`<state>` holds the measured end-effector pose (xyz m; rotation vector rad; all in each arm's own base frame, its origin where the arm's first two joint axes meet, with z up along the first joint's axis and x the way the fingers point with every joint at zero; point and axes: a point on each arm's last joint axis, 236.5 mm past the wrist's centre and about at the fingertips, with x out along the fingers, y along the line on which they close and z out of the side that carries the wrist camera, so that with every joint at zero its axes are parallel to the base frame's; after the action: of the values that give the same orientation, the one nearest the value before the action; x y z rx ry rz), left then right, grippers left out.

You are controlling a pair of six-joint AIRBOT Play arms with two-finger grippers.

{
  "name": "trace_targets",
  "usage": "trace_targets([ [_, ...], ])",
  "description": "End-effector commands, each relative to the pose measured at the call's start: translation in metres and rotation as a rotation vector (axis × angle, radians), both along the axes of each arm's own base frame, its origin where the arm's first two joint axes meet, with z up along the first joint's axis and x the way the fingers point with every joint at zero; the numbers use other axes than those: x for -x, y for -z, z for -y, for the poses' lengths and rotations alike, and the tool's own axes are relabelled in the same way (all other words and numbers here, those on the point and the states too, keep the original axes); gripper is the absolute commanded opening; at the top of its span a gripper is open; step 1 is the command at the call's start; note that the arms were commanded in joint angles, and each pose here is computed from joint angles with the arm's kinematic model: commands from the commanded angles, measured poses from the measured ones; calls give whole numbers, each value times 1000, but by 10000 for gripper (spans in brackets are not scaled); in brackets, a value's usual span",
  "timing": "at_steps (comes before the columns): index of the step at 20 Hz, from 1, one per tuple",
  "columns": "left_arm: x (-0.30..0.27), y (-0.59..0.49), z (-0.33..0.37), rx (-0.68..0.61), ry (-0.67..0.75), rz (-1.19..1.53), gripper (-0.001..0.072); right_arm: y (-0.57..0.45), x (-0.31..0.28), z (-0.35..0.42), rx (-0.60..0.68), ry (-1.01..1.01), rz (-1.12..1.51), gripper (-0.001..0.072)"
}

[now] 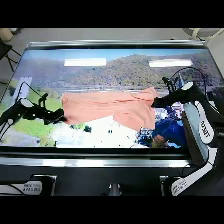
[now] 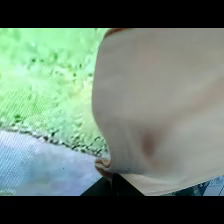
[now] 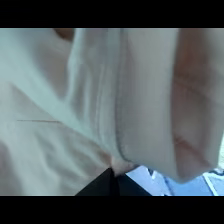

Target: Fold the shirts.

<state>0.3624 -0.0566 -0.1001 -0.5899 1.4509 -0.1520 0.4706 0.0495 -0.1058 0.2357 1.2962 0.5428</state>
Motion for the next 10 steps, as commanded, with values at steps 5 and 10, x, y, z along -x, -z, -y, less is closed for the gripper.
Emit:
trace_targets([
  [5,-75,-191,-14,-88,-7,554,29,-167,-31,0,133,-149,437,18],
  [10,-9,-544,-19,-221,-110,1417,29,-495,52,24,456,-5,1259,19],
])
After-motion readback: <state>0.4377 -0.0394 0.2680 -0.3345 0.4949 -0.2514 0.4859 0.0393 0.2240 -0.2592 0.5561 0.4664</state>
